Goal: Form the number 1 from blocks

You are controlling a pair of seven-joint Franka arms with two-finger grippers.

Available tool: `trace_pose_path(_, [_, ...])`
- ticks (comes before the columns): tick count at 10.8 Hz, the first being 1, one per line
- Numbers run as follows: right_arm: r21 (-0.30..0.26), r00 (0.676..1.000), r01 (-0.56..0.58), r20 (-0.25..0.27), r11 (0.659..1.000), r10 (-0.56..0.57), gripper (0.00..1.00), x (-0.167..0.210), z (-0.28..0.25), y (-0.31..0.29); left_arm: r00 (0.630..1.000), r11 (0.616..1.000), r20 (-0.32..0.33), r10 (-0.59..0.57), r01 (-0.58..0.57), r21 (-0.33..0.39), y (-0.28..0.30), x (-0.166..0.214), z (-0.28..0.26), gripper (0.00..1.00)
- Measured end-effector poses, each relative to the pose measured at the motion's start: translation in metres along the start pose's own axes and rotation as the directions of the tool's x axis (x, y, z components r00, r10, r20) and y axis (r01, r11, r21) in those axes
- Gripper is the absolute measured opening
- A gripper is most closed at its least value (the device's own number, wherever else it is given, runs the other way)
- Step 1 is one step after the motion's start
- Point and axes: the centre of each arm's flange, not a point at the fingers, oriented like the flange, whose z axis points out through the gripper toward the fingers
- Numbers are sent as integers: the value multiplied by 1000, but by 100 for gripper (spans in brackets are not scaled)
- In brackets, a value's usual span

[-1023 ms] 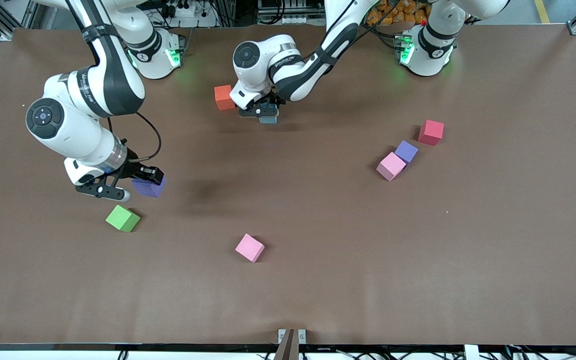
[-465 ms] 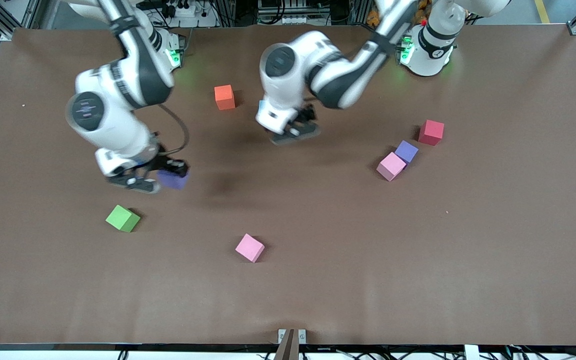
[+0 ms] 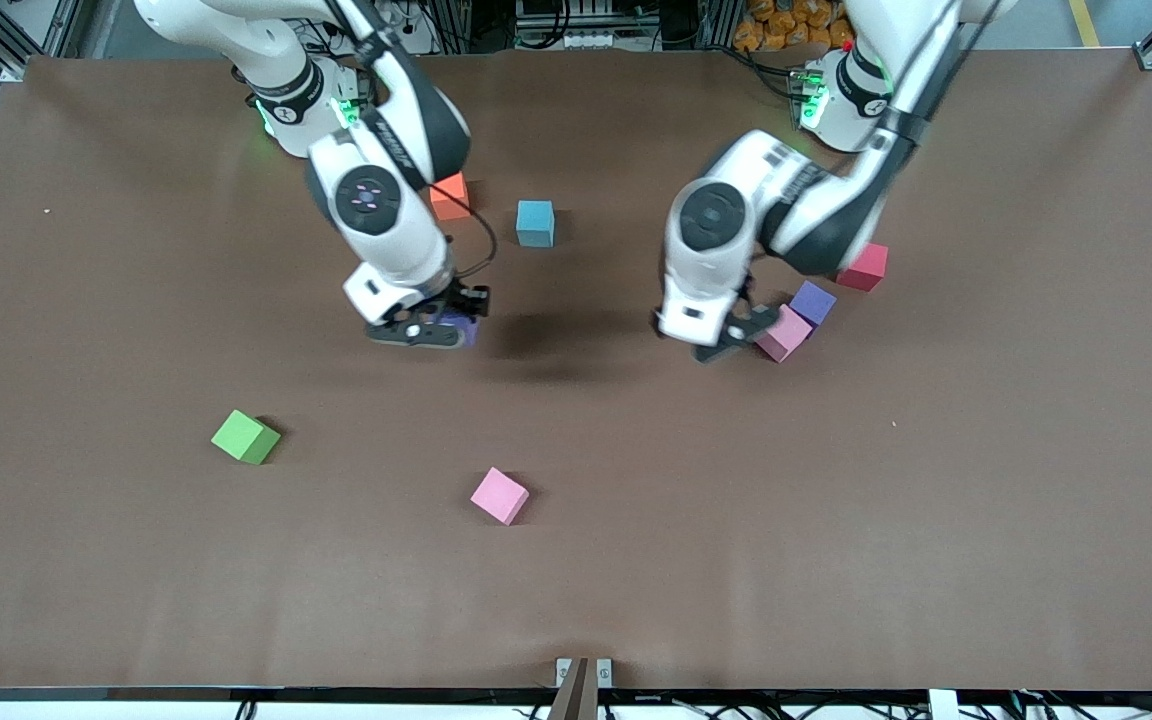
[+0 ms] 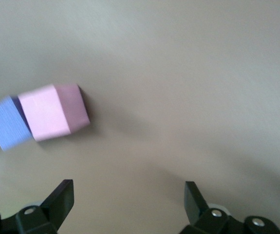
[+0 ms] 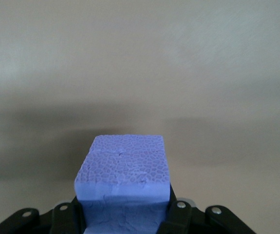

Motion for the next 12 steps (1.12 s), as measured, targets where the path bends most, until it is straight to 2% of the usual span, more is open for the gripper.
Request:
trace_pose_path(2, [3,998,49,51,999,-49,58,-32,29,-34,997,997,6,80,-80,-15,-26,30,24,100])
trace_pose_path(4, [1,995,63,72,998,-63,58,-67,40,-66,966,966,10,259,-259,-23,-46,55,33,100])
trace_pose_path(6, [10,996,69,61,998,-70,58,-97,47,-89,879,879,1,476,-476,-29,-52,63,31,100])
trace_pose_path(7, [12,996,74,51,997,-74,58,-107,62,-89,799,798,3,602,-602,-28,-52,59,33,100])
trace_pose_path(10, [-4,997,64,49,998,-64,58,-114,92,-72,654,655,35,756,-755,-32,-45,29,49,100])
trace_pose_path(12, [-17,996,69,58,997,-68,58,-120,102,-69,559,561,40,828,-827,-36,-50,23,56,100])
